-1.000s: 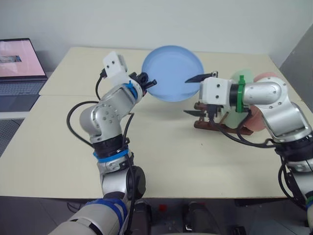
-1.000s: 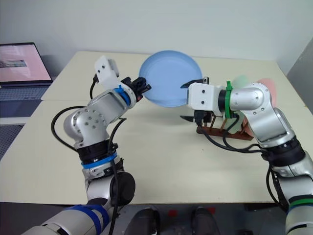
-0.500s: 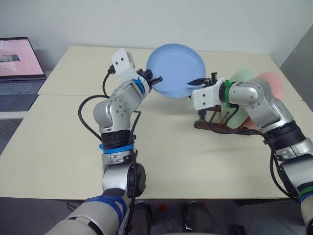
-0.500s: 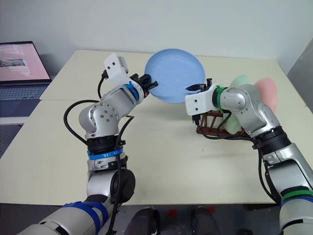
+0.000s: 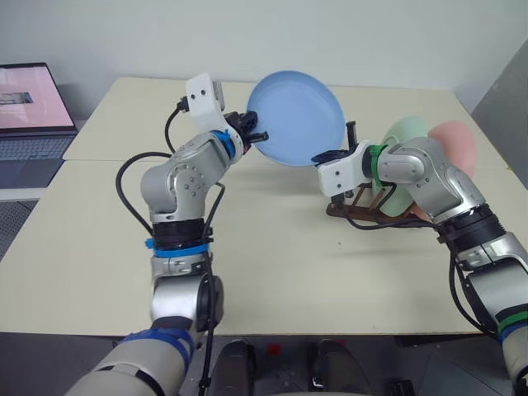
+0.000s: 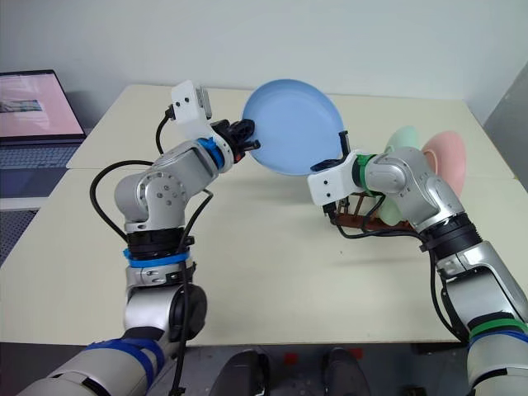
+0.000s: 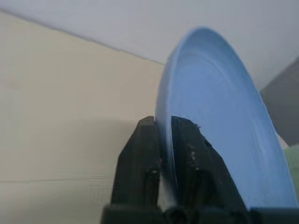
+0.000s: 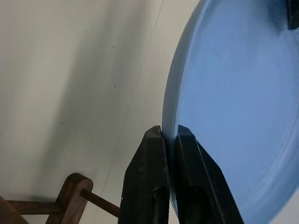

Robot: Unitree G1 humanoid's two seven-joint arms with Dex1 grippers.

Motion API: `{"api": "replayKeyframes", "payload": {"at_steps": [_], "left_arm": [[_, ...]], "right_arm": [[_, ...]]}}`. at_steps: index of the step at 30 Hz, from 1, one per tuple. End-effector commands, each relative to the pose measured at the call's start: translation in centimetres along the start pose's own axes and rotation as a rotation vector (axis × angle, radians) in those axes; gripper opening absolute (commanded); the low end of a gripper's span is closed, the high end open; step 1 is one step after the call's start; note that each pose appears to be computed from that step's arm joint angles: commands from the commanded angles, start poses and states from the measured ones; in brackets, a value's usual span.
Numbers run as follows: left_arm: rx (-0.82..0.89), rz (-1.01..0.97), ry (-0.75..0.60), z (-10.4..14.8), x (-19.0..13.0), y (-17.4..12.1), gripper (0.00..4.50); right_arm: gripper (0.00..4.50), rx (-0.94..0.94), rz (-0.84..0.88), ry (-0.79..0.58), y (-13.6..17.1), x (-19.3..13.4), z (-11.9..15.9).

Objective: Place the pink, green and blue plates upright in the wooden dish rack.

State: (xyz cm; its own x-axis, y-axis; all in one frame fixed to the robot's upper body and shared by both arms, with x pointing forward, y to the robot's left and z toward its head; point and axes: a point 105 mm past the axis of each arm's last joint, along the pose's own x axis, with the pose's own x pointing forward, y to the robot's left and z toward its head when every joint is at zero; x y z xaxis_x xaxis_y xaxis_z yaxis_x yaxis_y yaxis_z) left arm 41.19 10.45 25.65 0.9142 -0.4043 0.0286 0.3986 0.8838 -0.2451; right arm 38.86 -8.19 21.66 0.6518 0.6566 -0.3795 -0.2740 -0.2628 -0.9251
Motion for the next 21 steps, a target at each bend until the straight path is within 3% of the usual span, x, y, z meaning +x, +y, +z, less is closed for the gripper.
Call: {"api": "replayKeyframes", "payload": {"at_steps": [1,4,8,11,16,21], "left_arm": [[0.115,-0.202,-0.144,4.0,-2.1,-1.1,1.70],[0.204,-0.370,-0.196,5.3,-4.7,-0.9,2.67],[0.365,-0.445,-0.186,4.8,-6.9,0.4,3.90],[0.489,-0.488,-0.122,2.8,-8.3,1.2,3.90],[0.656,-0.640,-0.072,-1.2,-8.7,-1.2,3.90],[0.677,-0.760,-0.092,-3.1,-8.8,-3.7,3.90]], "right_arm": [[0.00,-0.009,-0.099,0.000,-2.9,-1.9,-0.1],[0.00,0.016,-0.144,-0.016,-3.9,-2.8,0.3],[0.00,0.109,-0.214,-0.057,-5.2,-4.6,0.9],[0.00,0.295,-0.315,-0.159,-6.9,-7.3,2.1],[0.00,0.782,-0.391,-0.431,-7.3,-10.1,4.5],[0.00,1.108,-0.425,-0.500,-5.9,-11.5,3.9]]}}
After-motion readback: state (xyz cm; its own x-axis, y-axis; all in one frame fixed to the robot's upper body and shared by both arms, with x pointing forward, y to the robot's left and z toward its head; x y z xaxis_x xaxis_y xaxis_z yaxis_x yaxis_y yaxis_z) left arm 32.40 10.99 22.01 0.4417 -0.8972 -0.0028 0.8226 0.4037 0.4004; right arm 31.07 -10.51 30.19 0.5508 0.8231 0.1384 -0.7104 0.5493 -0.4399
